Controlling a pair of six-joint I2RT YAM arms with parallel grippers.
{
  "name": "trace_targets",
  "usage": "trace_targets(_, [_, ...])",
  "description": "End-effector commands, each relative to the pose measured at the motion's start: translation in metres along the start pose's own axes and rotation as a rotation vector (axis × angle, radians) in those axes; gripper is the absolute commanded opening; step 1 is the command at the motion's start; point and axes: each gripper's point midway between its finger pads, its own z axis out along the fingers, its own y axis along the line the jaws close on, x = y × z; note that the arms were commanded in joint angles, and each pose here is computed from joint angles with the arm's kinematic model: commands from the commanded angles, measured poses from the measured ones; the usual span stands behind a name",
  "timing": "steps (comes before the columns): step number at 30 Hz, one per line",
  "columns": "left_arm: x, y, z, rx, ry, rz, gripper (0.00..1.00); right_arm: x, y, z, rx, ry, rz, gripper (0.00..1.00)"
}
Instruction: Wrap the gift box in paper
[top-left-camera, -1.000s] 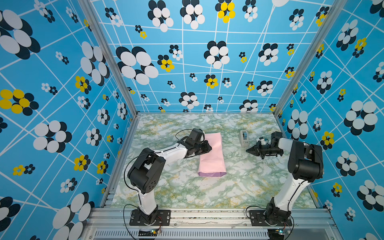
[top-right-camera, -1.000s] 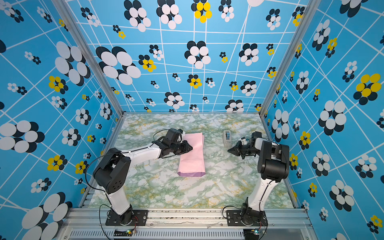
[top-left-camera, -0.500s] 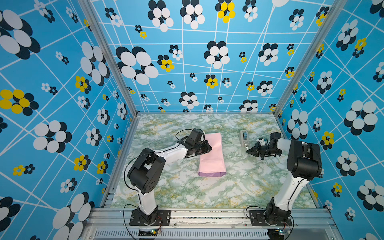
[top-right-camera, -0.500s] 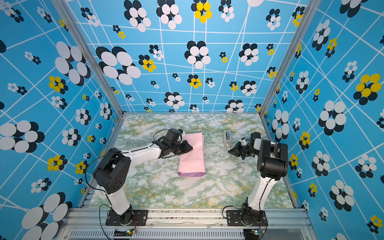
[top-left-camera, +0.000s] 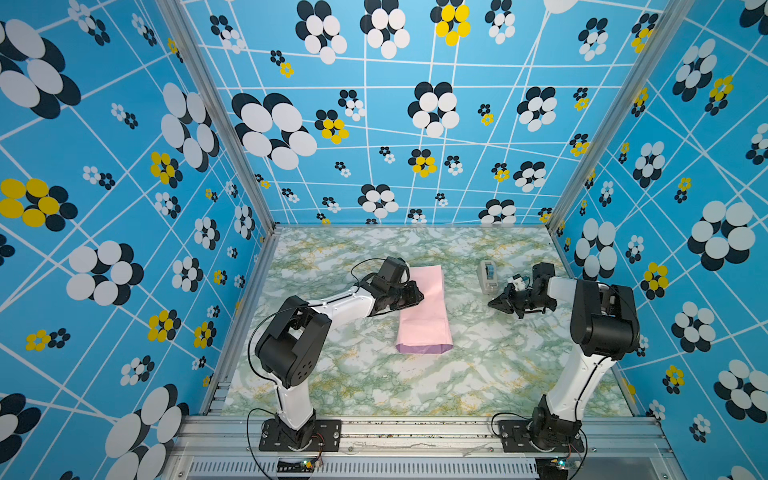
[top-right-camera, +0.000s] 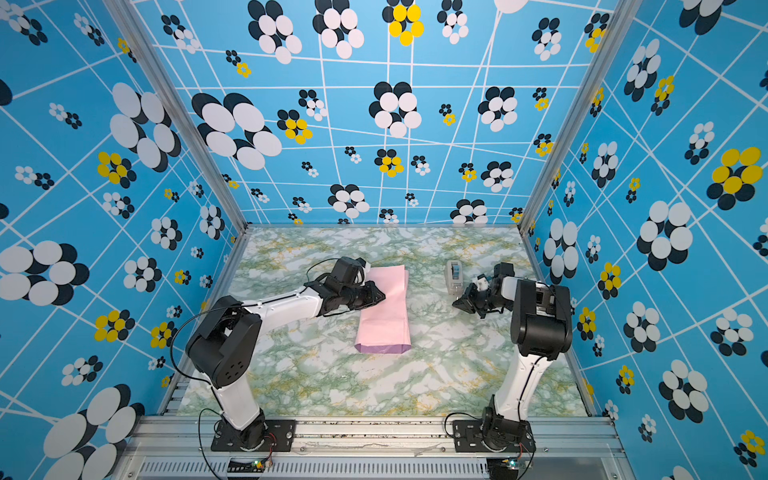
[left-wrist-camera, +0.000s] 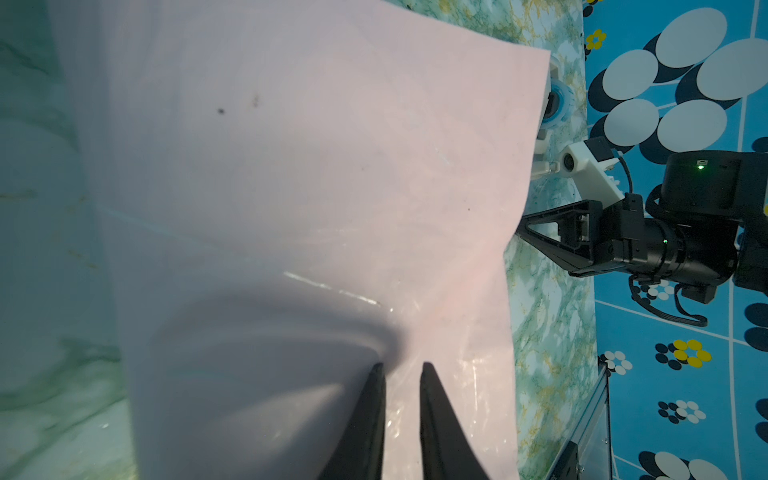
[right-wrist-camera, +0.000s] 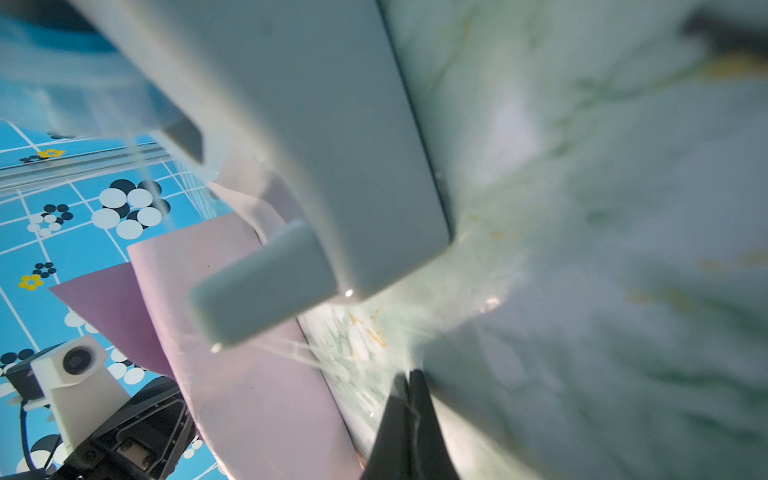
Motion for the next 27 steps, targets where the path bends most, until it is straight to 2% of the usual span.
trace_targets(1, [0.031, 0.040, 0.008, -0.146, 0.090, -0.040, 0.20, 0.021, -0.024, -0.012, 0.133, 0.023, 0.079, 0.00])
trace_targets(8, [0.031, 0.040, 0.008, -0.143, 0.090, -0.040, 0.20, 0.021, -0.032, -0.032, 0.243, -0.015, 0.058, 0.00])
trace_targets(16, [0.032, 0.040, 0.010, -0.139, 0.092, -0.043, 0.20, 0.044, -0.015, -0.018, 0.166, 0.075, 0.048, 0.00])
trace_targets(20, [0.033, 0.039, 0.010, -0.136, 0.096, -0.044, 0.20, 0.054, -0.014, -0.010, 0.173, 0.100, 0.048, 0.00])
trace_targets(27, [0.033, 0.039, 0.010, -0.137, 0.094, -0.042, 0.20, 0.056, -0.033, -0.022, 0.326, 0.048, 0.038, 0.00])
